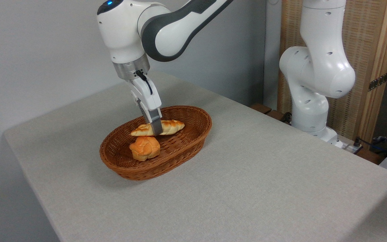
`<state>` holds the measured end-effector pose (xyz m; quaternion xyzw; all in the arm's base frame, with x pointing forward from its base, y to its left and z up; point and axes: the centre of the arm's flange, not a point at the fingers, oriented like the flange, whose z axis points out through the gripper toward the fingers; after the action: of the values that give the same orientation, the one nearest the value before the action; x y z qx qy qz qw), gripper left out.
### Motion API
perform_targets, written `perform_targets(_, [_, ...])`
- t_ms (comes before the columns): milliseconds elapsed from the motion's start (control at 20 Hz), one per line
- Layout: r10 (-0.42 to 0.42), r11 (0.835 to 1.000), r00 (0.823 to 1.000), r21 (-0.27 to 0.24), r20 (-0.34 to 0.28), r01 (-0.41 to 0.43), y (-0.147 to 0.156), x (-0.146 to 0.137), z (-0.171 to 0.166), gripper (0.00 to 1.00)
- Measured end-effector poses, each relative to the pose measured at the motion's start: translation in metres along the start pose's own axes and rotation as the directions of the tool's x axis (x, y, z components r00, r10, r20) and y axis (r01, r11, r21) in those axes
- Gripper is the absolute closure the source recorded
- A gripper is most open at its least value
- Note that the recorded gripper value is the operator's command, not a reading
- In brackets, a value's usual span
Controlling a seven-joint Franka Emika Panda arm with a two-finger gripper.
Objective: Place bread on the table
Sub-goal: 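Close the gripper on the long bread roll and lift it, then carry the held bread roll over the basket rim onto the table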
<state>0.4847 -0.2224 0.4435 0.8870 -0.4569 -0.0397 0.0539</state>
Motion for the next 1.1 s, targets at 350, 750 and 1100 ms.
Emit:
perform_targets(350, [0.004,1.0,1.0,-0.019,0.025,-0.003,0.002,-0.001,-0.018,0.63])
perform_targets(750, [-0.067,0.998,0.998,-0.012,-0.022,0.067,-0.056,-0.04,-0.096,0.63])
perform_targets(1100, [-0.085,0.995,0.991,0.038,-0.099,0.089,-0.182,-0.169,-0.12,0.6])
